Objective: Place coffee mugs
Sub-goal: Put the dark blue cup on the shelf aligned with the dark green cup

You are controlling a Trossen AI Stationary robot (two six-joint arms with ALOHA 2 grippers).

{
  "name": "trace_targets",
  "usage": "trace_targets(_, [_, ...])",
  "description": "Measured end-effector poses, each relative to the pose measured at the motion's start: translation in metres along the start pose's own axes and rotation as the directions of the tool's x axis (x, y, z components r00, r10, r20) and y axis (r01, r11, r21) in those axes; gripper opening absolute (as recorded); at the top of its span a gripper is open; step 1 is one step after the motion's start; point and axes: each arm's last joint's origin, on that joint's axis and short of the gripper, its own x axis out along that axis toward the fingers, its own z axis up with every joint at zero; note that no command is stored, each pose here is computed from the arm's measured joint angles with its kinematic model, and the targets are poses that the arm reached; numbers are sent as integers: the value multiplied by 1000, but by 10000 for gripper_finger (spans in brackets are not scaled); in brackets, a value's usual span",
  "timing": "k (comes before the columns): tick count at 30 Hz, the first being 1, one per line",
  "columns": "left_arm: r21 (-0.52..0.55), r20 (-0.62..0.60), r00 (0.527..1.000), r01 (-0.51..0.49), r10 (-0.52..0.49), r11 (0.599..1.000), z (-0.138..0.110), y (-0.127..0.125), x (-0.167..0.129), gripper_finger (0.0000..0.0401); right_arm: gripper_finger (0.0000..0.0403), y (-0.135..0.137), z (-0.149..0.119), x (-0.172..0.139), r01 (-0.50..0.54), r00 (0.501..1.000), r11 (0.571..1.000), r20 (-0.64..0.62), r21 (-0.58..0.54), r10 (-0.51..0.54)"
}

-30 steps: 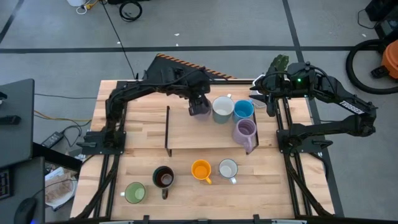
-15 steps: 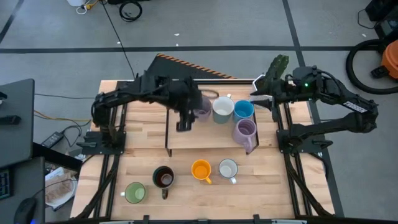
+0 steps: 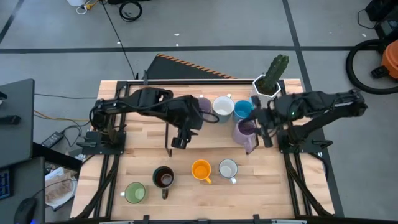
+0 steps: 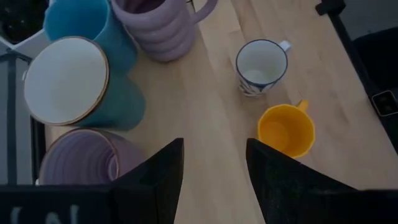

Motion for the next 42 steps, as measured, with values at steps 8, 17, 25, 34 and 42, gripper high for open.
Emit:
trace_targets(8, [10, 31, 999, 20, -20, 1000, 2, -2, 6, 180, 137, 34, -4, 27, -103, 989, 993, -114, -56, 96])
trace_targets(17, [30, 25, 999, -43, 43, 999, -24, -18, 41, 180, 137, 74, -10, 55, -178, 964, 983, -208, -38, 167])
trace_targets(25, [-17, 207, 974, -95, 96, 995, -66, -28, 27, 180, 137, 91, -27, 89, -147, 920, 989, -365, 20, 144])
trace_targets(34, [-29, 277, 935, -222, 222, 975, -117, -32, 16, 180, 137, 105, -40, 131, -19, 872, 992, -483, 128, 79])
trace_targets(42, [-70, 456, 848, -267, 269, 961, -153, -36, 8, 180, 137, 118, -27, 154, 42, 854, 983, -517, 179, 58])
